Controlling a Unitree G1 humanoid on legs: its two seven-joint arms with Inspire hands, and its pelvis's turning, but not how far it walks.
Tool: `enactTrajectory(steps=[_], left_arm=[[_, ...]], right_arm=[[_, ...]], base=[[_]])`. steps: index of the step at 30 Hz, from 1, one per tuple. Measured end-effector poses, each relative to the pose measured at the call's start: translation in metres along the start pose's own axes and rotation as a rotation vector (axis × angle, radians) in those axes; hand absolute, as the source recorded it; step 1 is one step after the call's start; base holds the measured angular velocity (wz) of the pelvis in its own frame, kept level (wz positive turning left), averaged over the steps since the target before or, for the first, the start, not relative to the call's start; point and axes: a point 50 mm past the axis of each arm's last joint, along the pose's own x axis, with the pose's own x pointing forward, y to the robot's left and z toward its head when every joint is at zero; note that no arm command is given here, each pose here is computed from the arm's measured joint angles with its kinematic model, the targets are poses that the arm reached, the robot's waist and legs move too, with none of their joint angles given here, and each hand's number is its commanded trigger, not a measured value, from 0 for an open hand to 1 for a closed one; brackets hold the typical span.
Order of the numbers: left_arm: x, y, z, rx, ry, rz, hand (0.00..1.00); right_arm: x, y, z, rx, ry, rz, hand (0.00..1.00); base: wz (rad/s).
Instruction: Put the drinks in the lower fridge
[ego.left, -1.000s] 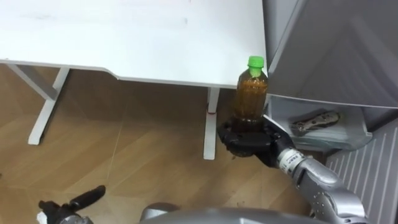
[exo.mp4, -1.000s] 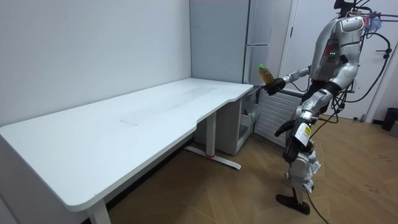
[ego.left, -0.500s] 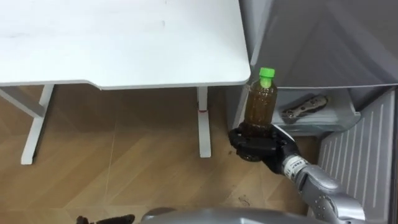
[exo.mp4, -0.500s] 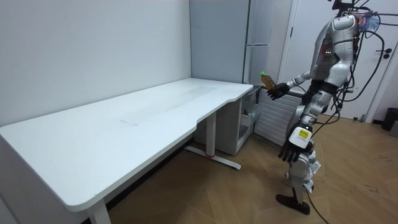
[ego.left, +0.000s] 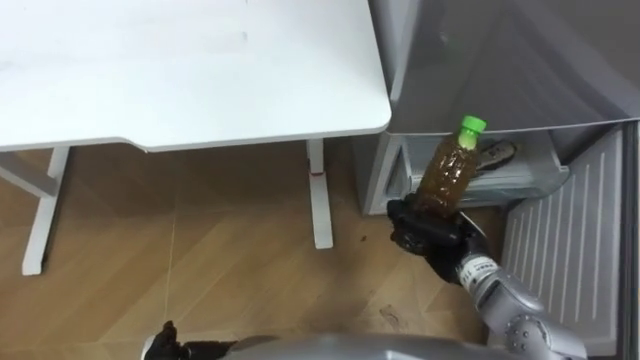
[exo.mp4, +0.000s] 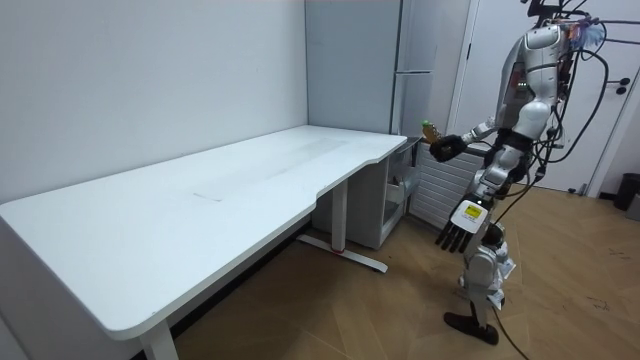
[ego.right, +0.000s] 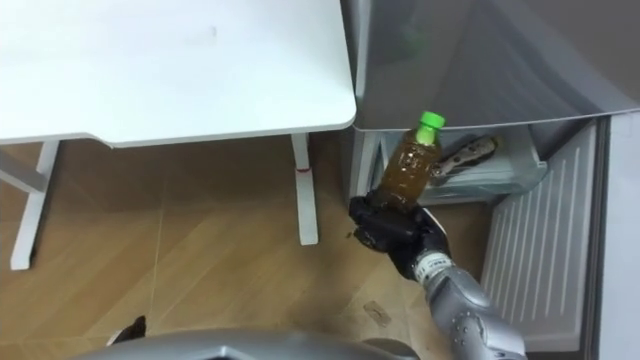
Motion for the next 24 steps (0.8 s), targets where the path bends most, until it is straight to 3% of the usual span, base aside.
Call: enactTrajectory(steps=[11, 15, 19, 24], left_arm=[[0.0, 0.008, -0.005, 0.037, 0.02, -0.025, 0.0], [-0.001, 0.014, -0.012, 0.112, 0.053, -0.029, 0.0], [-0.002, 0.017, -0.017, 0.224, 0.092, -0.044, 0.0], [0.0, 0.015, -0.004, 0.237, 0.075, -0.056, 0.0]], right_arm=[[0.002, -0.015, 0.019, 0.479, -0.112, -0.077, 1.0], [0.001, -0.025, 0.036, 0.554, -0.161, -0.101, 1.0], [0.01, -0.038, 0.072, 0.661, -0.258, -0.155, 1.0], [0.024, -0.033, 0.127, 0.689, -0.375, -0.134, 1.0]], base=[[0.01], [0.06], [0.05], [0.14]])
